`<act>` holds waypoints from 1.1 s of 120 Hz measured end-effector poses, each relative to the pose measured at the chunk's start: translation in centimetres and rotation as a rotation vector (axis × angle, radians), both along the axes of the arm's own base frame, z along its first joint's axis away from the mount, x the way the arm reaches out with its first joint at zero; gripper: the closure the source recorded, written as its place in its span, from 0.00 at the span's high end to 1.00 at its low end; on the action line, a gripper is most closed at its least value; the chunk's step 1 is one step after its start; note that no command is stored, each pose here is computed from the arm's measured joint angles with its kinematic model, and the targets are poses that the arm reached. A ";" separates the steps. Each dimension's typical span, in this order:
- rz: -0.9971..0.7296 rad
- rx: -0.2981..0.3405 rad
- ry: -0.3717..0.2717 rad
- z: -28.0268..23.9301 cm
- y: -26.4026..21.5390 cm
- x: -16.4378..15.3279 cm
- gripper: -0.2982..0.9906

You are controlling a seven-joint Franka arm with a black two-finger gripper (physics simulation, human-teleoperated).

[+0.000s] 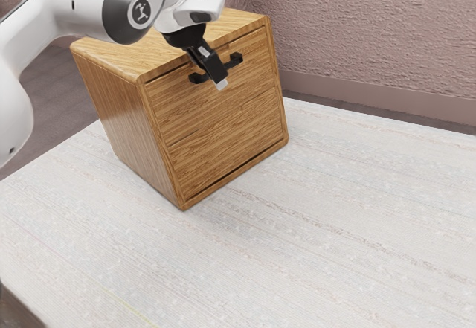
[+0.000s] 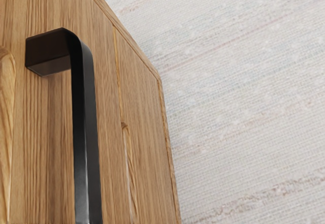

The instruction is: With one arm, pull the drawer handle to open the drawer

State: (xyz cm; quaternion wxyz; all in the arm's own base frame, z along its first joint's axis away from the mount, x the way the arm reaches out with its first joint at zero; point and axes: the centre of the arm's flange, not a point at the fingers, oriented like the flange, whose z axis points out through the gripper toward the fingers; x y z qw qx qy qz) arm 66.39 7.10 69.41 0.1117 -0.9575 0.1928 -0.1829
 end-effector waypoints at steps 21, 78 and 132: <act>0.032 -0.014 -0.003 -0.1 0.0 0.0 0.77; 0.090 -0.010 -0.008 -0.5 -0.3 0.4 0.64; 0.107 -0.008 -0.001 -2.1 0.2 1.9 0.63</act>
